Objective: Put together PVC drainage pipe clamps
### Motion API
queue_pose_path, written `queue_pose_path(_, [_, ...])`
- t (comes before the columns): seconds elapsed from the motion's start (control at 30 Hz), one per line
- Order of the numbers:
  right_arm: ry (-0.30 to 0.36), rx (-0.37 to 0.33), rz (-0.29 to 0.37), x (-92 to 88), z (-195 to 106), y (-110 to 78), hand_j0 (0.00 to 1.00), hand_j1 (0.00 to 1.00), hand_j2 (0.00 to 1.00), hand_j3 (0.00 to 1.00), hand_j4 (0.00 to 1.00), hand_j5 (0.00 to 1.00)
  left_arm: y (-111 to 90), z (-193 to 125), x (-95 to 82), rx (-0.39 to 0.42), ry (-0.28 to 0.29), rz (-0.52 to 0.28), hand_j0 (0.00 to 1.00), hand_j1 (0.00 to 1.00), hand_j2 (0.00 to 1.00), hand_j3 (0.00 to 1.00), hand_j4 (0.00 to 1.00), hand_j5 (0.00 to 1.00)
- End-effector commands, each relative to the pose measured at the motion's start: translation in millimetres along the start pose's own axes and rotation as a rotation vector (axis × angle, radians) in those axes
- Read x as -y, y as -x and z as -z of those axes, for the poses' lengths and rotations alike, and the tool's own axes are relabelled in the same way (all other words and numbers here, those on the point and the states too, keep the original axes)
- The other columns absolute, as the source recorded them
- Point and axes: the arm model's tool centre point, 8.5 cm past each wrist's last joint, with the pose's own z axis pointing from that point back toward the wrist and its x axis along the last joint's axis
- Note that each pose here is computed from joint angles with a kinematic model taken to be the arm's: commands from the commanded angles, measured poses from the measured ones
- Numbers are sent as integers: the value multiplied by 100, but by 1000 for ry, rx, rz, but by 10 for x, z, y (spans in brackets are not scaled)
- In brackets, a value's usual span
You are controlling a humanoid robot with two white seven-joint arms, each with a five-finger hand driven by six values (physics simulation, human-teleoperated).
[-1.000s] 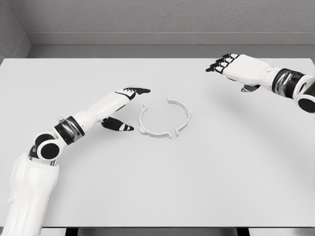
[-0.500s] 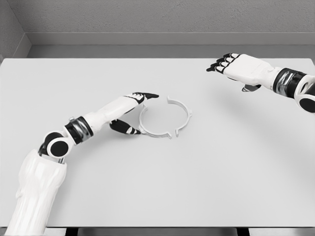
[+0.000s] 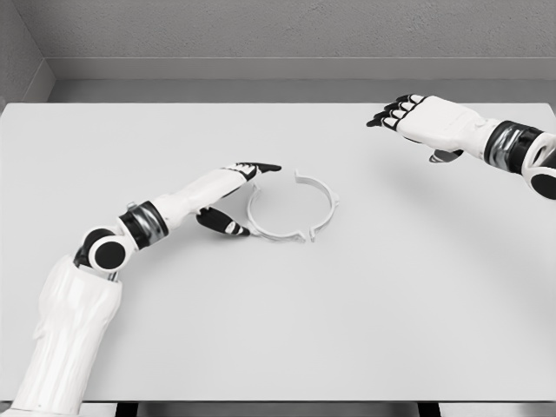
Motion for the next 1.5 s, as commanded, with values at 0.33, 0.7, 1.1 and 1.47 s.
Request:
queue_pose_path(0.33, [-5,-8,-2,-12,-46,34,100,100,100,100,100,100,8,27,-19,-8,-6,0,100,100,100,100,100,100])
queue_pose_path(0.7, [-6,-5,-1,-27,-47,24,100,100,100,100,100,100,135,92,-181,-34,-12,-10,100,100,100,100,100,100])
queue_pose_path(1.1, [-11,-3,-14,-28,-101,19,100,100,100,100,100,100,236,191,-211,-65,9,-40,100,100,100,100,100,100])
queue_pose_path(1.47, [-21,-20,-23,-45,-174,80,100,100,100,100,100,100,152,317,-178,-43,14,-46,100,100,100,100,100,100])
